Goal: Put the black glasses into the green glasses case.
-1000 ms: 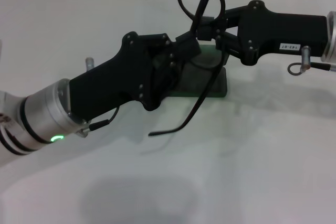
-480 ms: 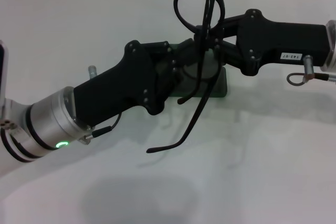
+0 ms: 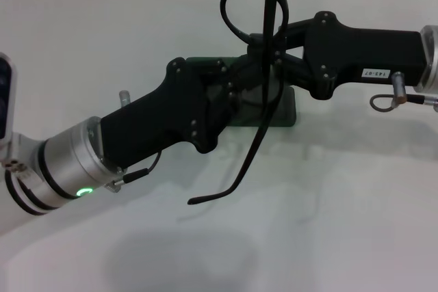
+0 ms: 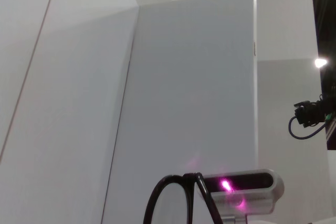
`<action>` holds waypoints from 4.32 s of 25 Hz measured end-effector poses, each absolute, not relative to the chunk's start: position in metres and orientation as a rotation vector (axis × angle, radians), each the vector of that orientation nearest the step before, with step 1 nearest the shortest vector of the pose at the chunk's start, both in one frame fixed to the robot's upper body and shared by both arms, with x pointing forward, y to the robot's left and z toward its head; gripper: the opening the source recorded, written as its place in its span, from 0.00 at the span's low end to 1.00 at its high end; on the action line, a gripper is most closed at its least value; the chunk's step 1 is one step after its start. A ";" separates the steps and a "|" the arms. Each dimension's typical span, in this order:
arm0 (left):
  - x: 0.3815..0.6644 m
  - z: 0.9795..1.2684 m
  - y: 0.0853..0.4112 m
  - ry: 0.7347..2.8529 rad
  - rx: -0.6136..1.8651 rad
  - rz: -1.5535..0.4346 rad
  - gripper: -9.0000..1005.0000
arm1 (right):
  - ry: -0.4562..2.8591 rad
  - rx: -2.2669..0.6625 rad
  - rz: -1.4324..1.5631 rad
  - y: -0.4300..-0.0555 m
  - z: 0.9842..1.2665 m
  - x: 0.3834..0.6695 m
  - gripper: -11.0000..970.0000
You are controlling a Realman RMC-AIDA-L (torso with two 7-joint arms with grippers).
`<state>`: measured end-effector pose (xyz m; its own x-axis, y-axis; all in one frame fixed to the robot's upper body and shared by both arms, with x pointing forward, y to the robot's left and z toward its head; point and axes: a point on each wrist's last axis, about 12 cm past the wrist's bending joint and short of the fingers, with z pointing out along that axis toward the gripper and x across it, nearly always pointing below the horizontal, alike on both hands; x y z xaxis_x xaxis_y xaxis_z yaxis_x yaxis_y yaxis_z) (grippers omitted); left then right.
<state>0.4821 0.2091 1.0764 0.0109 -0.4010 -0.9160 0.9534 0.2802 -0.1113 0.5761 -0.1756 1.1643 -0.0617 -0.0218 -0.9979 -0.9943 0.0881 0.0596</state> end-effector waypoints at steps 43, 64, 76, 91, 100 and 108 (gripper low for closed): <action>0.483 1.086 0.196 0.995 0.846 -1.297 0.05 | 1.023 -0.801 1.158 -0.215 1.186 0.584 0.12; 0.495 1.088 0.200 1.071 0.711 -1.299 0.05 | 1.251 -1.090 1.099 -0.153 1.149 0.590 0.12; 0.495 1.087 0.200 1.089 0.709 -1.315 0.05 | 1.251 -1.191 1.117 -0.141 1.145 0.585 0.12; 0.497 1.086 0.201 1.114 0.689 -1.315 0.05 | 1.262 -1.197 1.096 -0.144 1.144 0.585 0.12; 0.476 1.081 0.225 1.090 0.699 -1.297 0.05 | 1.329 -1.225 1.031 -0.156 1.162 0.601 0.12; 0.441 1.065 0.260 1.163 0.663 -1.228 0.05 | 1.637 -1.523 0.750 -0.127 1.217 0.628 0.12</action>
